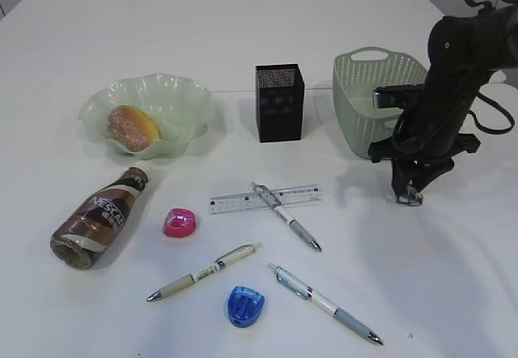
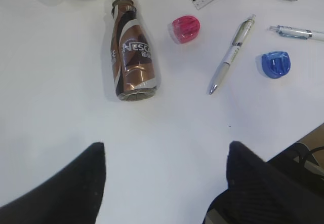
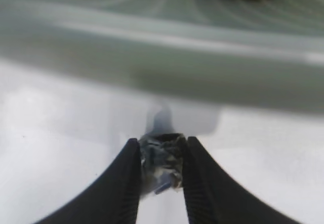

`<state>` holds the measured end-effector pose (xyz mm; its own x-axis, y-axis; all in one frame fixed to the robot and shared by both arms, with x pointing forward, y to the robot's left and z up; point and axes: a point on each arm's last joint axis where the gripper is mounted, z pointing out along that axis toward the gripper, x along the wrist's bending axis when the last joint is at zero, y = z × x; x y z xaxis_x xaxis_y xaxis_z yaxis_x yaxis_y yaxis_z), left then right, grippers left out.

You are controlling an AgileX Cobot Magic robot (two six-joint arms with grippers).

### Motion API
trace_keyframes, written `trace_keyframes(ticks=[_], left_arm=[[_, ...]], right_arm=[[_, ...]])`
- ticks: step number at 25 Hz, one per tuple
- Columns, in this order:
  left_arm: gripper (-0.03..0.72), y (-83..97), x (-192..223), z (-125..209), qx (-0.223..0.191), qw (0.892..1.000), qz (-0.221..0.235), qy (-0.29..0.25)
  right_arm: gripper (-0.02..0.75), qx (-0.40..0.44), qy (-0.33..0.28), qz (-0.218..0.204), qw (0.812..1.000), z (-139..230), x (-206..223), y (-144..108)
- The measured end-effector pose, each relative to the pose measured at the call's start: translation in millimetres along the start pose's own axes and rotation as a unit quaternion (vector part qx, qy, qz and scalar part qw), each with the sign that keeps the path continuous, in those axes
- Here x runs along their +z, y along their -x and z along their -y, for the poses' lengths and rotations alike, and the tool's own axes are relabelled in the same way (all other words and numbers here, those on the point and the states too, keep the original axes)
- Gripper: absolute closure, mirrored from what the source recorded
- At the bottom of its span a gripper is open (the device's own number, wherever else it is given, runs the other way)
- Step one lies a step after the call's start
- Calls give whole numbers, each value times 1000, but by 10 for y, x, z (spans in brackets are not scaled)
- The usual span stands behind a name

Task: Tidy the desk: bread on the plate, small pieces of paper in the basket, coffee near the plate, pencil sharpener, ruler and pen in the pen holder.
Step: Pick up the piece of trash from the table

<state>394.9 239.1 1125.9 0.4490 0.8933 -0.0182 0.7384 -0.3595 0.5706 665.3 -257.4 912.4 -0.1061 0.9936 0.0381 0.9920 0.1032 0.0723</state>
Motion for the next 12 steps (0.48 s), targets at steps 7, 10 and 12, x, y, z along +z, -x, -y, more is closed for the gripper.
trace_keyframes(ticks=[7, 10, 12], left_arm=[[162, 0, 0, 0, 0, 1000, 0, 0], [162, -1, 0, 0, 0, 1000, -1, 0], [162, -1, 0, 0, 0, 1000, -1, 0]], right_arm=[[583, -6, -3, 9, 1000, 6, 0, 17], [624, -8, -3, 12, 1000, 6, 0, 21], [680, -9, -4, 14, 1000, 7, 0, 26]])
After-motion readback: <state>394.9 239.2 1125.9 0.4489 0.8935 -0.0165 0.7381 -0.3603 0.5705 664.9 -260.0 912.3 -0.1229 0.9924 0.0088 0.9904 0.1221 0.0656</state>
